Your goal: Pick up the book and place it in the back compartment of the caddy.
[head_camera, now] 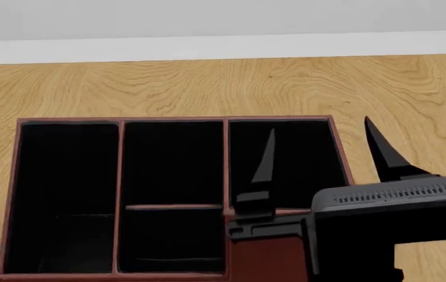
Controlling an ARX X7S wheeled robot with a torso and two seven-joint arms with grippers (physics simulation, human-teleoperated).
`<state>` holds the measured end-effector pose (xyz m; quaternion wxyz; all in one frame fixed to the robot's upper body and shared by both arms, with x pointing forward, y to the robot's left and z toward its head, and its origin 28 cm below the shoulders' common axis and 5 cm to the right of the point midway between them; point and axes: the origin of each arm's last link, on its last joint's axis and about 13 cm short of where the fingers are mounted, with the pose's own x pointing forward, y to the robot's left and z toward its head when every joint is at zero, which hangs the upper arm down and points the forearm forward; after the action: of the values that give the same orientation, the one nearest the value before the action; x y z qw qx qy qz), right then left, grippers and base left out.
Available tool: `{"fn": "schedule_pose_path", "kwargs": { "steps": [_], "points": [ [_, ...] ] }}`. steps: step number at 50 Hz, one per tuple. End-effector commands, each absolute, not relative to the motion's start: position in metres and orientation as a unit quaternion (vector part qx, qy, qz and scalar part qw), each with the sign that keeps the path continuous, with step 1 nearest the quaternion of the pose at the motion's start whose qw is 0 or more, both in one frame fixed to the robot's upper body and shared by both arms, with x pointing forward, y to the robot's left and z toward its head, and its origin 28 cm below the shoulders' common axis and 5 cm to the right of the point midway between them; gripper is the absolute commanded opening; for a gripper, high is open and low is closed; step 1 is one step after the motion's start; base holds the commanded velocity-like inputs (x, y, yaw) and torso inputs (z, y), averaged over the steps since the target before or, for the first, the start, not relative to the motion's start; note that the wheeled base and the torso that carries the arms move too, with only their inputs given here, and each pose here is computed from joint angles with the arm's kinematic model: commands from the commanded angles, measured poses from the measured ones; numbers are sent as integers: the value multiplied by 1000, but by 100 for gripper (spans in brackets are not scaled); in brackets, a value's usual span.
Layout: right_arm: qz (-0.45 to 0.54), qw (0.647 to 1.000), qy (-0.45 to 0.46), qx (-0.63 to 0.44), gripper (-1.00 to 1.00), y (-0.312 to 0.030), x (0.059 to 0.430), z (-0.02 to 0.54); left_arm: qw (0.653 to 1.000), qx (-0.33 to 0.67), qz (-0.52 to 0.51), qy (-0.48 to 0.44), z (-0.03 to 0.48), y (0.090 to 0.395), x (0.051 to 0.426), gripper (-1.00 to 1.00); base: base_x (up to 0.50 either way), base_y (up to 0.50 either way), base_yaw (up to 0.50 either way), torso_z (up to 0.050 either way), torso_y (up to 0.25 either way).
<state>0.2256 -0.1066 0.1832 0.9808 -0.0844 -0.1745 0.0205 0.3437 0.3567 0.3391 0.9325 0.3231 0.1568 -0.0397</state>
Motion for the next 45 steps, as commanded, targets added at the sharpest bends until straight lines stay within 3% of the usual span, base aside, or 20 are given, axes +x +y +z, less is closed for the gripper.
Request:
{"fn": "schedule_pose_path", "kwargs": {
  "steps": [1,16,30,45],
  "points": [
    [18,982,-171,-82,100,-108,232,182,928,321,-64,179,326,356,357,100,0,0,0,0,0],
    [17,982,-168,-83,100,-109,238,181,914,351,-71,189,305,359,377,100,0,0,0,0,0],
    [15,982,-166,-85,100,-111,239,182,893,373,-123,220,283,361,373,100,0,0,0,0,0],
    [15,983,-162,-86,100,-110,240,181,891,371,-116,237,270,371,366,100,0,0,0,0,0]
  ]
}}
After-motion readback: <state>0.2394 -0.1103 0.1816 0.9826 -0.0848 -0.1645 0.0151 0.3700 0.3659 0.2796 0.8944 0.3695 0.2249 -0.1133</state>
